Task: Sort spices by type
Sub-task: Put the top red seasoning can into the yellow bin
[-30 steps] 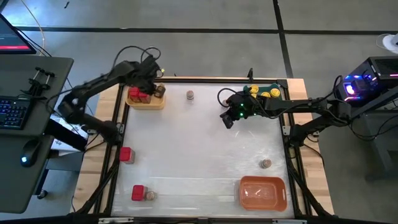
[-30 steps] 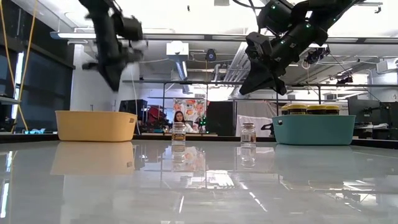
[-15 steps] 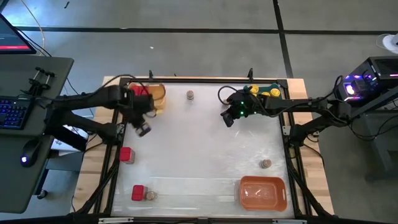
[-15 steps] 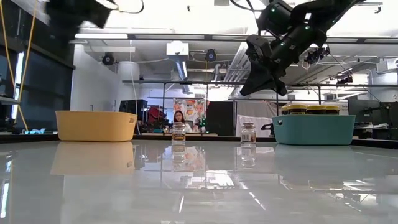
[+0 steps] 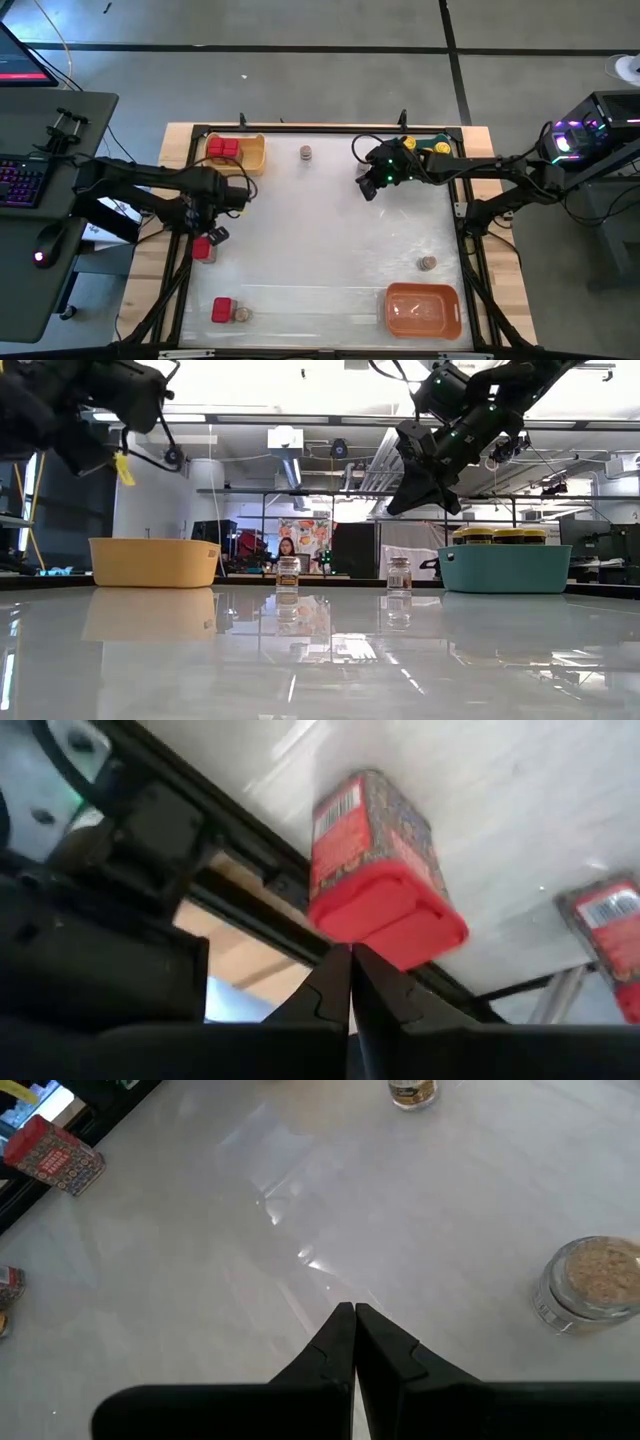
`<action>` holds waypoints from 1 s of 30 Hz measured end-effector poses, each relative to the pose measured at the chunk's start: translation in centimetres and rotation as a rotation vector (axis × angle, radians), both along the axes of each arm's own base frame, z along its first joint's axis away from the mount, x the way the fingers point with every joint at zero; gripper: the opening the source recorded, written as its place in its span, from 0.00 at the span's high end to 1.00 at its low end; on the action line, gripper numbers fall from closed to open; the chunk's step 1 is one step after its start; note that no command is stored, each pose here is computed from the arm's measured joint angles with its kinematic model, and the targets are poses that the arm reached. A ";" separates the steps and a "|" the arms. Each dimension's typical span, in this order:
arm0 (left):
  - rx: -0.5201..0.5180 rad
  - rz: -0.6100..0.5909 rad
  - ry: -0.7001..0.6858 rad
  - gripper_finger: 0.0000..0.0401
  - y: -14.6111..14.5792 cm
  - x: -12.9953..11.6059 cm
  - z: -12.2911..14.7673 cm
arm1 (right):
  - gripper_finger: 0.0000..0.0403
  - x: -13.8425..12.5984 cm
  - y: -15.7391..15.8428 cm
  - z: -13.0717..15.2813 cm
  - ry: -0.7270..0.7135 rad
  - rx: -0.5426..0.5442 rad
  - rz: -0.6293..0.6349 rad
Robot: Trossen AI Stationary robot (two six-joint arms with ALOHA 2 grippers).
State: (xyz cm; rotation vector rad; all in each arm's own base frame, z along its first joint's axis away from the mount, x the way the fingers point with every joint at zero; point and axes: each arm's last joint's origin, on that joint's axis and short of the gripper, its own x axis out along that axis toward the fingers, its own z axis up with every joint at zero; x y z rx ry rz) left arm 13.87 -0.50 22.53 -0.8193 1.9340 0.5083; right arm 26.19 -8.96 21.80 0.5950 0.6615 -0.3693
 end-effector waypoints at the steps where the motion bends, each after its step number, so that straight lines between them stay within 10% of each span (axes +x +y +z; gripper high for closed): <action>1: -0.010 0.002 0.008 1.00 -0.1 -0.1 0.1 | 1.00 0.0 0.0 0.0 0.000 0.000 -0.001; 30: -0.105 -0.209 0.009 1.00 -4.2 2.4 -2.5 | 1.00 -0.2 -0.3 -0.1 0.007 0.004 -0.007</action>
